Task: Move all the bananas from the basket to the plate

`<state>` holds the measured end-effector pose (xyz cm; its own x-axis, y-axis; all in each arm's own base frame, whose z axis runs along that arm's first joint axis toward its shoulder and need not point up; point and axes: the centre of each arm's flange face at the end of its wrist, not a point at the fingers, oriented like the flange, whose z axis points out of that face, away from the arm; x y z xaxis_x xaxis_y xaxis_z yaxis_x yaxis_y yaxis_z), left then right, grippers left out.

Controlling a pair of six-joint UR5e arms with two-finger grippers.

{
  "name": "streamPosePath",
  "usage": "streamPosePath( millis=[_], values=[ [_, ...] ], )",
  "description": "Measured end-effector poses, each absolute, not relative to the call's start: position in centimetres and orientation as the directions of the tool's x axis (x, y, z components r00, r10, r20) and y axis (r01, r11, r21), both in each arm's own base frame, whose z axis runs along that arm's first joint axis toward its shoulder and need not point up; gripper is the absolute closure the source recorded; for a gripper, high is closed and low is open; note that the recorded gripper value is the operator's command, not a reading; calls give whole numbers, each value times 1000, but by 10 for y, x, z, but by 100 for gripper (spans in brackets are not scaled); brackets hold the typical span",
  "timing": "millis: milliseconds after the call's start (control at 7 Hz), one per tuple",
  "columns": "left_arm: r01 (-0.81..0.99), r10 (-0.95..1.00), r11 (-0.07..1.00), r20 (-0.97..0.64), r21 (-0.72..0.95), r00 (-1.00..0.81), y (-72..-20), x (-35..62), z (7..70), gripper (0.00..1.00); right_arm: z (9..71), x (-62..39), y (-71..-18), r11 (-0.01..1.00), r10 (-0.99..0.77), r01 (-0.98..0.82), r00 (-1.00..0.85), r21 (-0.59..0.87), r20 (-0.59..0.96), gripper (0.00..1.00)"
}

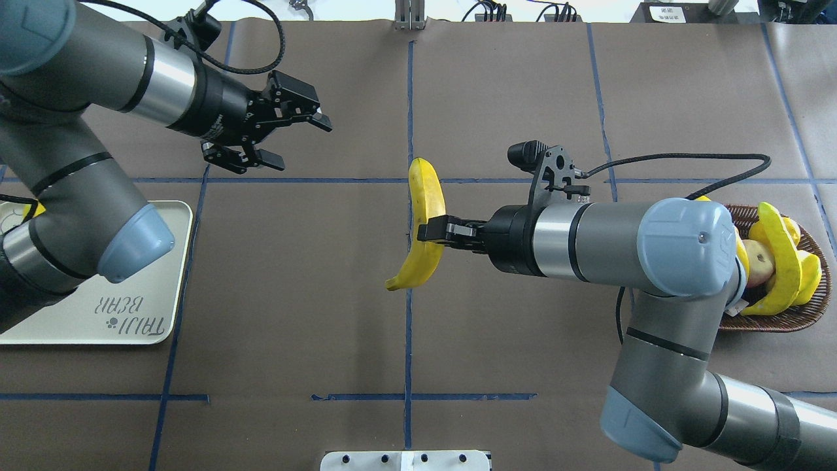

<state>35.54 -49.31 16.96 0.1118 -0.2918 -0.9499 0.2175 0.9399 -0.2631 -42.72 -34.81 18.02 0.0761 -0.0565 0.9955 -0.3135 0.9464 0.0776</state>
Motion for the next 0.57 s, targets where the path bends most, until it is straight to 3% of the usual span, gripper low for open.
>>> streamPosePath(
  millis=[571],
  values=[
    [207,-281,943,-957,-262,66,-474,440,128,2,171,-432,-339,948,-48,-313,50,61,998,98]
  ],
)
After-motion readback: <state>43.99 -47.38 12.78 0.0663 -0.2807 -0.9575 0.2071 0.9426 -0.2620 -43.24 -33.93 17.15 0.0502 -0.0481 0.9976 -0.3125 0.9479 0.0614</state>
